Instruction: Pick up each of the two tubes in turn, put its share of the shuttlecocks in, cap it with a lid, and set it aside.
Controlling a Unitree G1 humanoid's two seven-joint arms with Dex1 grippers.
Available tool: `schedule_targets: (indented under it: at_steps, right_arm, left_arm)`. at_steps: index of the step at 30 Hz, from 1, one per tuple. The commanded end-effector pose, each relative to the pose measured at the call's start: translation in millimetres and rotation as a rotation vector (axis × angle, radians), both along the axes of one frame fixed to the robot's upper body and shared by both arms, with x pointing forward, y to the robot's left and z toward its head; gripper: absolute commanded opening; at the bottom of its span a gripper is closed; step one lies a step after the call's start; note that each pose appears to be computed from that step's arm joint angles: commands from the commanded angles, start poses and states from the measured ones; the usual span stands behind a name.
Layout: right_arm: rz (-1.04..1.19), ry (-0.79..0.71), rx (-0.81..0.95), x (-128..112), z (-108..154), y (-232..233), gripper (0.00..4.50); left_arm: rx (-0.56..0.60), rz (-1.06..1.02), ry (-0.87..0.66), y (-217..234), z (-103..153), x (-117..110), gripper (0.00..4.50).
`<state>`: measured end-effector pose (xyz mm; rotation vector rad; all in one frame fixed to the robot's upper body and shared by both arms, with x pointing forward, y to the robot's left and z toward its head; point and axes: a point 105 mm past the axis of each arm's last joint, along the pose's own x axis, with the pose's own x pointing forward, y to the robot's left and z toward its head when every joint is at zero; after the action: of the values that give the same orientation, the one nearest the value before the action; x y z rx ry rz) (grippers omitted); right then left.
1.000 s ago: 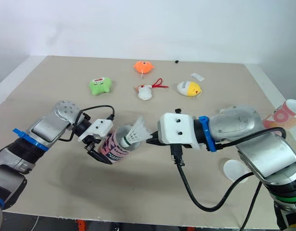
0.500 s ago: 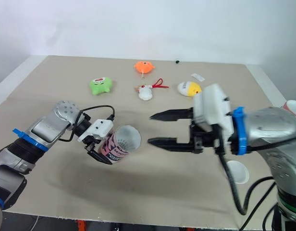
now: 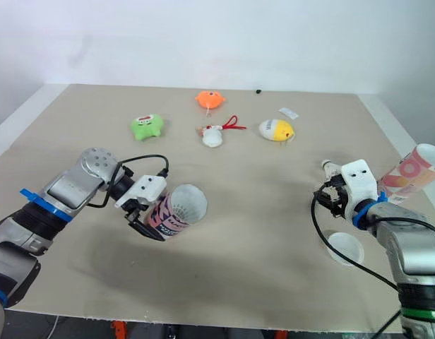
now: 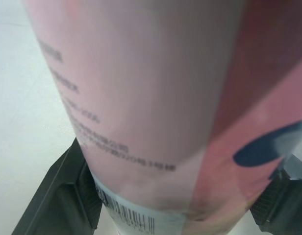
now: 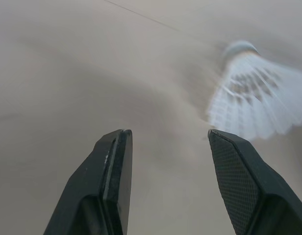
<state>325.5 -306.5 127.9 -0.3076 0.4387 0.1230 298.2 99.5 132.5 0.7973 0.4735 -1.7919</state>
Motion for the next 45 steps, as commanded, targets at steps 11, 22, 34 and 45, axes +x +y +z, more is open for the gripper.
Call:
schedule_targets:
  at_steps: [11, 22, 34, 45]
  right_arm:
    - [-0.102, -0.078, -0.029, 57.0, 9.1, -16.5, 2.68]
    - [0.012, -0.159, -0.078, 58.8, 38.5, -6.7, 0.05]
    - [1.098, -0.273, -0.253, -71.6, 101.6, 163.6, 0.05]
    - [1.313, -0.289, -0.375, -83.3, 108.3, 203.5, 0.05]
  left_arm:
    - [0.013, 0.012, -0.017, 5.0, 2.4, -0.3, 3.40]
    - [0.016, 0.033, -0.017, 9.5, 3.3, -2.2, 3.40]
    - [0.009, 0.027, -0.016, 5.7, 3.8, -0.6, 3.40]
    - [0.010, 0.021, -0.018, 3.9, 4.5, 0.4, 3.40]
